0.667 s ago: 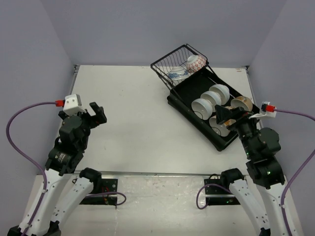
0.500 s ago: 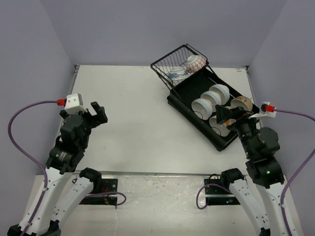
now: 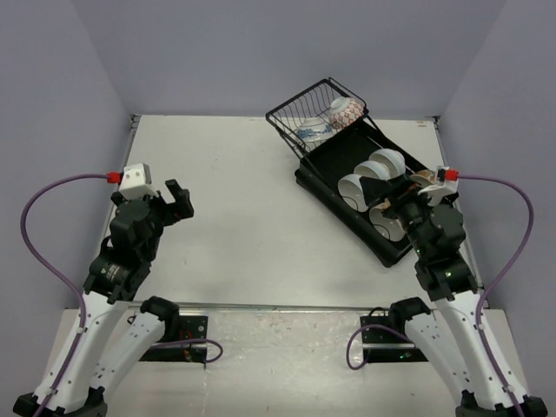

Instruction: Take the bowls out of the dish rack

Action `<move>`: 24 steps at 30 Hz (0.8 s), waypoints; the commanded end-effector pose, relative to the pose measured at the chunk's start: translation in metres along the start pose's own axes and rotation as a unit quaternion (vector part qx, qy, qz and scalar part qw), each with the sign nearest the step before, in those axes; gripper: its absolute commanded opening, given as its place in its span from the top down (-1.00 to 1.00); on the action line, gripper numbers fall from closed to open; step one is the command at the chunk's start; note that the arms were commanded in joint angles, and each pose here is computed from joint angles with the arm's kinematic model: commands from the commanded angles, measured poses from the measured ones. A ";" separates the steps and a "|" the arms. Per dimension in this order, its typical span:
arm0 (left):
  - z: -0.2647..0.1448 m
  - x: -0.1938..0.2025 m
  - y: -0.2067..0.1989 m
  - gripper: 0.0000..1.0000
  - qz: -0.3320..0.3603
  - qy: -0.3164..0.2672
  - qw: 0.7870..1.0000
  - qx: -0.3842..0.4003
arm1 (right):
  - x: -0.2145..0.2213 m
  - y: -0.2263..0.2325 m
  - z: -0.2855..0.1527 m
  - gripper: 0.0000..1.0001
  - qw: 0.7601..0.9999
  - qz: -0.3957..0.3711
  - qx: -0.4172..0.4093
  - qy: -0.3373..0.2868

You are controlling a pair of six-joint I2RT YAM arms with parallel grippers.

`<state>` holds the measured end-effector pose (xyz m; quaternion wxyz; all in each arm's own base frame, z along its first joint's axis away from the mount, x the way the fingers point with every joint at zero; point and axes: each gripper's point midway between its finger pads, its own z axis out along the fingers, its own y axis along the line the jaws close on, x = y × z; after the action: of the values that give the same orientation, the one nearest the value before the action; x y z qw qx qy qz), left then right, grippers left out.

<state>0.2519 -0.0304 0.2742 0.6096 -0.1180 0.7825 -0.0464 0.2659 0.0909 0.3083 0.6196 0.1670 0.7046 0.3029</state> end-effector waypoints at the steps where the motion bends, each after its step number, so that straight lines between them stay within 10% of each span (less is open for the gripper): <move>1: 0.001 -0.005 -0.010 -1.00 0.000 -0.012 1.000 0.025 | -0.009 0.051 0.011 -0.98 0.990 0.058 -0.131 -0.014; 15: 0.008 0.003 -0.012 -1.00 0.007 0.007 1.000 0.026 | 0.031 0.093 0.117 -0.98 0.939 0.229 -0.247 0.067; 24: 0.007 0.002 -0.011 -1.00 0.005 0.003 1.000 0.026 | 0.030 0.054 0.176 -0.96 0.939 0.320 -0.127 -0.007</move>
<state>0.2563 -0.0393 0.2673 0.5970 -0.1036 0.7934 -0.0573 0.4040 0.2077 0.2666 0.4643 0.2572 0.6353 0.5610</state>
